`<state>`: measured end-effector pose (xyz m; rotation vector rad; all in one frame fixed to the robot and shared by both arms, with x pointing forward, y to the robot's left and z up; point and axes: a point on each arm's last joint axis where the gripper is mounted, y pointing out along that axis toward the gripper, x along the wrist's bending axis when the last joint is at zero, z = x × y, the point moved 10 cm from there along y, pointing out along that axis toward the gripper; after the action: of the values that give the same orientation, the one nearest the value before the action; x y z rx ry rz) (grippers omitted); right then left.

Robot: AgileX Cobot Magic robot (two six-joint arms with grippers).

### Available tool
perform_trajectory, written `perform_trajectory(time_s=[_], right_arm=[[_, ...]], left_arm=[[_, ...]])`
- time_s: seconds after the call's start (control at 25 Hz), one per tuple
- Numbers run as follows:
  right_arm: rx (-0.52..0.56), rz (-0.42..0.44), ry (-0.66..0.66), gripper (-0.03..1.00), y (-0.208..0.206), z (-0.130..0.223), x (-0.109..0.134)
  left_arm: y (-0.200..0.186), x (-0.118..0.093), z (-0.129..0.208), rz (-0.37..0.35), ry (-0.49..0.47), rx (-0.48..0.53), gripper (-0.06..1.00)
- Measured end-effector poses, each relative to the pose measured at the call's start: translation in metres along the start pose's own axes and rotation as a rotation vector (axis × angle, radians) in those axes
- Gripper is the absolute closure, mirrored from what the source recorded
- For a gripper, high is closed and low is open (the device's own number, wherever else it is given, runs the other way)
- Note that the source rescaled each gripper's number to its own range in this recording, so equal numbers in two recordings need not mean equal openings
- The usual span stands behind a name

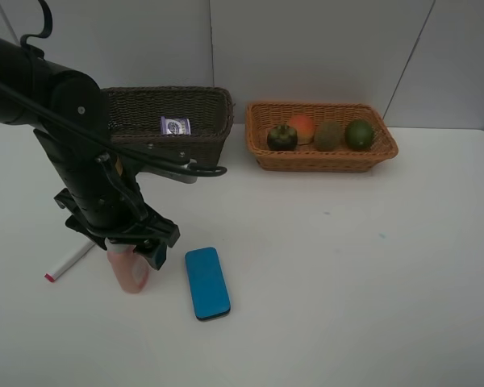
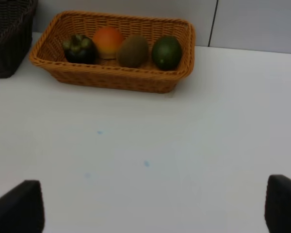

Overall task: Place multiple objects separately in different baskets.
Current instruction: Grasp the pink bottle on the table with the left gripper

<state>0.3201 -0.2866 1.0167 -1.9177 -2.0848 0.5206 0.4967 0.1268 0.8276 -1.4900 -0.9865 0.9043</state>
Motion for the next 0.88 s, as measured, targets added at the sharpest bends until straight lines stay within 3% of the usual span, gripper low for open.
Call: perform_trajectory(time_s=[0.08,0.12,0.2,0.24,0.28,0.88], right_arm=[[0.0,0.0,0.0,-0.03,0.0,0.0,0.0],[0.0,0.0,0.0,-0.03,0.0,0.0,0.0],[0.0,0.0,0.0,-0.03,0.0,0.0,0.0],[0.0,0.0,0.0,-0.03,0.0,0.0,0.0],[0.0,0.0,0.0,-0.03,0.0,0.0,0.0],[0.0,0.0,0.0,-0.03,0.0,0.0,0.0]], left_arm=[[0.0,-0.0002,-0.0009,0.001,0.0,-0.005,0.05],[0.0,-0.0004,-0.0016,0.002,0.0,-0.008,0.15],[0.0,-0.0008,-0.0036,0.004,0.0,-0.019,0.43],[0.0,-0.0009,-0.0039,0.005,0.0,-0.021,0.62],[0.0002,-0.0015,-0.0038,0.008,-0.004,-0.02,0.68],[0.0002,-0.0018,-0.0038,0.009,-0.005,-0.02,0.67]])
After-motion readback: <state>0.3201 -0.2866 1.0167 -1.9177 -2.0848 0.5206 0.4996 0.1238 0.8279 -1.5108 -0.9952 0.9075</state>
